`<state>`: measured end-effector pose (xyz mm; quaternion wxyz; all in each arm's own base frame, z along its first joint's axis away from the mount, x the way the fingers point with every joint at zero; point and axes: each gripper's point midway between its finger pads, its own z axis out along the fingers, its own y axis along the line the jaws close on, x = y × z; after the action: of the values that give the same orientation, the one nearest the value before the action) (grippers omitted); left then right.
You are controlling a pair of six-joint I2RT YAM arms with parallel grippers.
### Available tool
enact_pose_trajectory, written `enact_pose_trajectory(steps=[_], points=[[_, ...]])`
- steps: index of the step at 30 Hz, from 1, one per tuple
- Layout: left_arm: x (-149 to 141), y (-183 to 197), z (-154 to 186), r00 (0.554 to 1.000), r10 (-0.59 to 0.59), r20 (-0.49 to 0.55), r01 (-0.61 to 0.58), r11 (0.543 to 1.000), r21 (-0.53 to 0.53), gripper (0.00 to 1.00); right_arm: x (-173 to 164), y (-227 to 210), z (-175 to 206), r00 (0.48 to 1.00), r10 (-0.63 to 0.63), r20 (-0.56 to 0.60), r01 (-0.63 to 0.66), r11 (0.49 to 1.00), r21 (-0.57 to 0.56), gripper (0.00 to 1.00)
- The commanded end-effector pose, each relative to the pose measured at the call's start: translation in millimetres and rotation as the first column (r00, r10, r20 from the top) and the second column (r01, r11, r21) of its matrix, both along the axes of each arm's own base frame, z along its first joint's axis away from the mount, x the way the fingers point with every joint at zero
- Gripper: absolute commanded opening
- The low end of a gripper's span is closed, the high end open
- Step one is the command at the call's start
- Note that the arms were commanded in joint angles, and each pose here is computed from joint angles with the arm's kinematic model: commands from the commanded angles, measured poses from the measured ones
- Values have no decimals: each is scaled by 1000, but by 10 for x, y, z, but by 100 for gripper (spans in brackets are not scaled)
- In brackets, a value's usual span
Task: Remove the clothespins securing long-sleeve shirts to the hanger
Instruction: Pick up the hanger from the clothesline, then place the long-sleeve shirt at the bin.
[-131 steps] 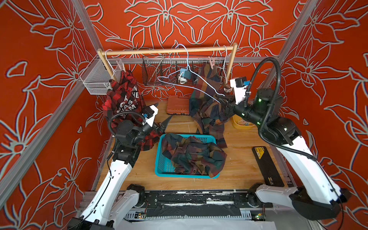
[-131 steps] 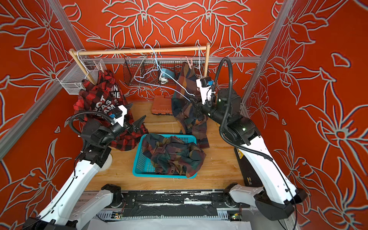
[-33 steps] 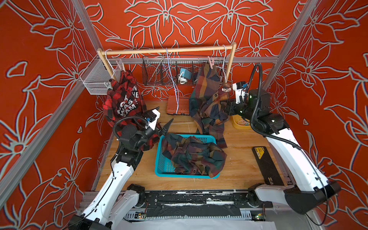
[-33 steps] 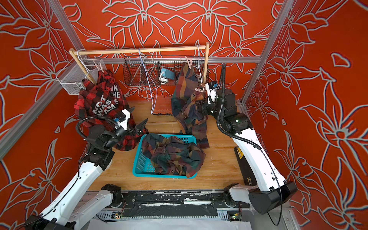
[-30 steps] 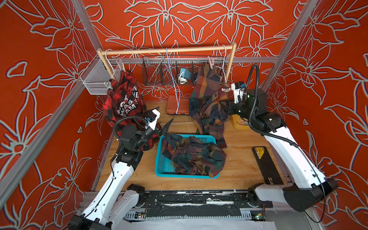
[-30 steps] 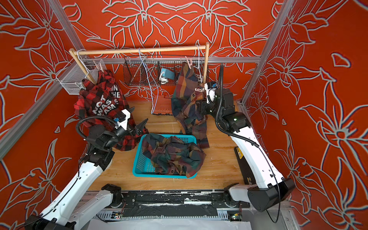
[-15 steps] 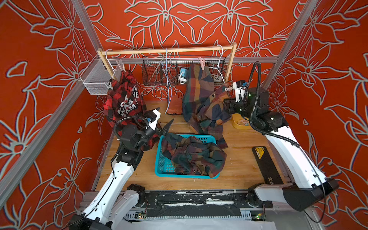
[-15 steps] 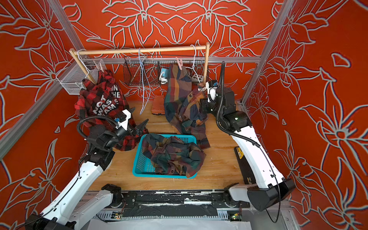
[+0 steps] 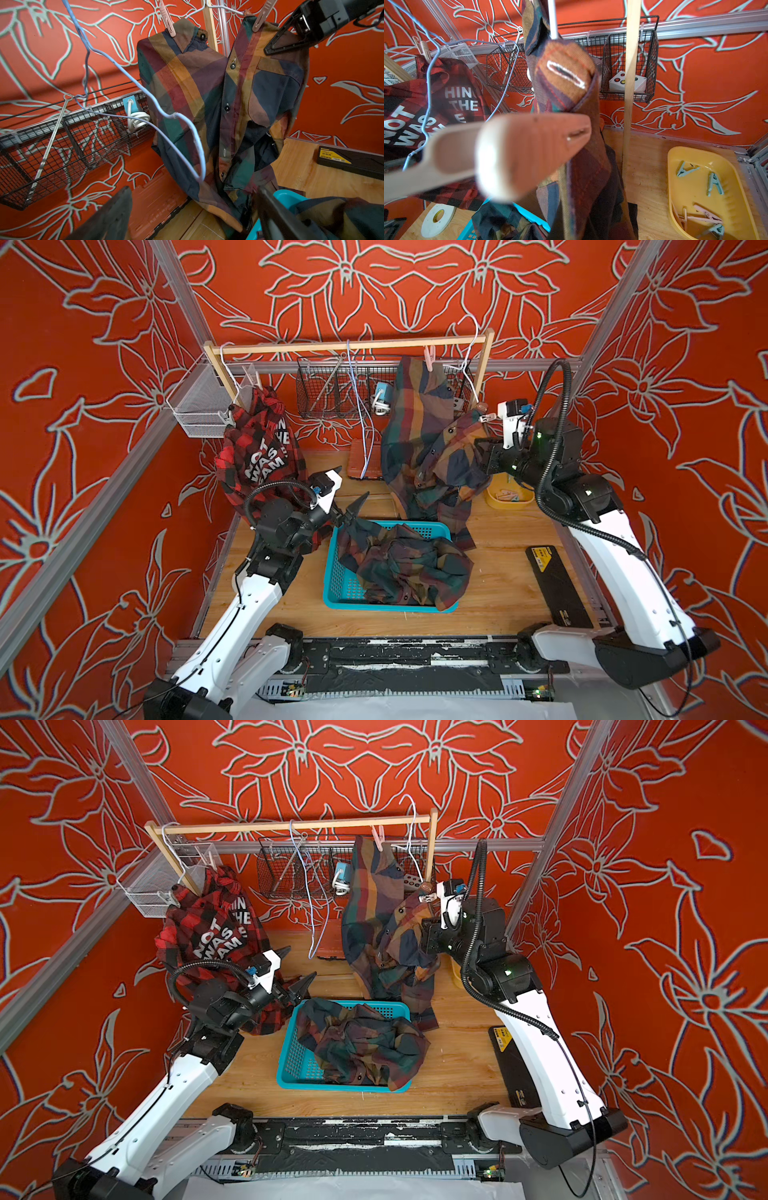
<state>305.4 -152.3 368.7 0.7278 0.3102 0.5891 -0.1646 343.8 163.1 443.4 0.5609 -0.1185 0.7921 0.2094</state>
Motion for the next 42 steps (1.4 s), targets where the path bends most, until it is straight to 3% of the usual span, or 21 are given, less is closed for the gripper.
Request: enact_pose_trajectory(steps=[1, 14, 34, 37, 40, 42], points=[[-19, -101, -42, 999, -35, -19, 35, 999, 1, 89, -192, -64, 396, 993, 15, 116, -18, 999, 27, 0], [98, -290, -320, 991, -38, -126, 33, 999, -39, 88, -582, -93, 351, 990, 85, 112, -89, 995, 35, 0], [905, -610, -609, 974, -25, -227, 0, 994, -107, 86, -857, -93, 197, 986, 145, 82, -149, 988, 41, 0], [1018, -711, -625, 972, -45, -229, 20, 994, -112, 82, -931, -88, 215, 983, 161, 90, -166, 984, 56, 0], [1114, -815, -638, 969, -71, -235, 42, 991, -126, 71, -982, -66, 221, 979, 181, 94, -188, 980, 72, 0], [1153, -900, -642, 967, -94, -238, 63, 989, -134, 57, -1008, -53, 219, 977, 191, 98, -200, 976, 84, 0]])
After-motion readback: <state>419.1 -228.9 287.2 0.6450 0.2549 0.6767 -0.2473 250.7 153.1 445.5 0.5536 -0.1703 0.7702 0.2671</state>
